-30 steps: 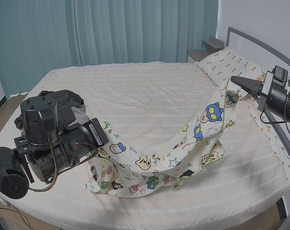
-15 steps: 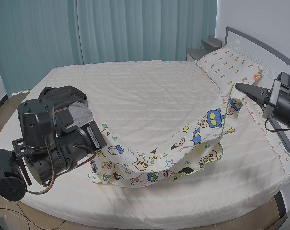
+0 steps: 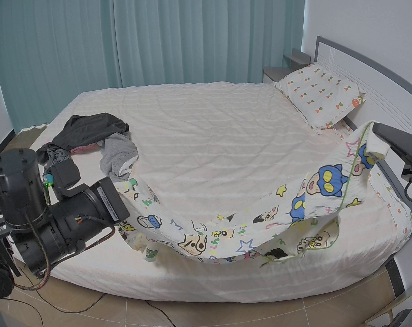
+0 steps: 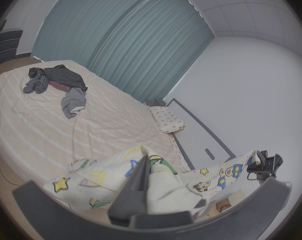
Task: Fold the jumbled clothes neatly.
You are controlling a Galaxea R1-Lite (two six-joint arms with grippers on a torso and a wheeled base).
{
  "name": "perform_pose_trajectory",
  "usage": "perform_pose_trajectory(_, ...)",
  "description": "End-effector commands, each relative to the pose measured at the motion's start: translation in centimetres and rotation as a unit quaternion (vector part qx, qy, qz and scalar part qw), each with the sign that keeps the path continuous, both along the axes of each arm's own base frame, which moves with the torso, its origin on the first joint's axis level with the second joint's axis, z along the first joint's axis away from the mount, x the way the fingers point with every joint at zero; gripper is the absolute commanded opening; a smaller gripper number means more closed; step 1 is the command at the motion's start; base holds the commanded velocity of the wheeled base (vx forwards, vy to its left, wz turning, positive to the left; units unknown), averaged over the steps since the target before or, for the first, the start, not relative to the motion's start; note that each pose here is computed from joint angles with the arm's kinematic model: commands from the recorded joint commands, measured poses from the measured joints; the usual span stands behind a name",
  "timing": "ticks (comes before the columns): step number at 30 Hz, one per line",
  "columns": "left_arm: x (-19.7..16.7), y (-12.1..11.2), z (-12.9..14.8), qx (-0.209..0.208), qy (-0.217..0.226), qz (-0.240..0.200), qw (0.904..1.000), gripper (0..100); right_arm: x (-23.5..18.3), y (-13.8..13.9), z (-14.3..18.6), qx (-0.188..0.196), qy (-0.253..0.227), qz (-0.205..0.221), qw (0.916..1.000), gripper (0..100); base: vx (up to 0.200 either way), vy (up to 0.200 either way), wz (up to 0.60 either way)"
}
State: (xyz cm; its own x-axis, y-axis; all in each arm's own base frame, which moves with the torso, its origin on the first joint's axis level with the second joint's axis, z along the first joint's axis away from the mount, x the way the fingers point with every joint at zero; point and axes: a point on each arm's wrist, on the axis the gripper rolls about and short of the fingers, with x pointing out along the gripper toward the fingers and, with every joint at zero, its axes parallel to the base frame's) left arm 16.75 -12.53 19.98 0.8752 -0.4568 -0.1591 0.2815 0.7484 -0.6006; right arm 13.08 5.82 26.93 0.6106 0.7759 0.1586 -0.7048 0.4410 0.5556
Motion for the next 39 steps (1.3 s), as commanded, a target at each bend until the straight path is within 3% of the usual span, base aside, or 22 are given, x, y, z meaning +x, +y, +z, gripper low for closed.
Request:
perform_pose_trajectory(1, -1.5, 1.1, 1.5, -0.023, -0.030, -0.002, 0.9993, 0, -1.8, -0.6, 0.7, 0.010, -0.029, 0.005, 0.9995, 0, 0.000, 0.000, 0.00)
perform_pose_trajectory(7, -2.6, 2.0, 2.3, -0.039, -0.047, -0.004, 0.9982, 0, -1.7, -0.6, 0.6, 0.009, -0.026, 0.004, 0.9996, 0, 0.000, 0.000, 0.00)
perform_pose_trajectory(12, -2.7, 2.0, 0.8, -0.009, -0.007, -0.007, 0.9999, 0, -0.7, -0.6, 0.4, 0.005, -0.012, -0.008, 0.9999, 0, 0.000, 0.000, 0.00)
perform_pose_trajectory(18, -2.2, 1.7, 0.2, 0.000, 0.007, -0.009, 0.9999, 0, 0.9, -0.7, 0.3, 0.000, 0.001, -0.027, 0.9996, 0, 0.000, 0.000, 0.00)
perform_pose_trajectory(23, 0.0, 0.2, -1.8, 0.029, 0.045, -0.007, 0.9985, 0, 4.1, -0.6, -0.7, -0.008, 0.029, -0.049, 0.9983, 0, 0.000, 0.000, 0.00)
perform_pose_trajectory(31, 4.0, -0.5, -2.9, 0.017, 0.032, 0.028, 0.9989, 0, 7.5, -0.4, -1.2, -0.005, 0.011, -0.066, 0.9977, 0, 0.000, 0.000, 0.00)
perform_pose_trajectory(39, 6.7, -1.6, -4.1, 0.030, 0.048, 0.038, 0.9977, 0, 10.5, -0.3, -2.0, -0.011, 0.031, -0.078, 0.9964, 0, 0.000, 0.000, 0.00)
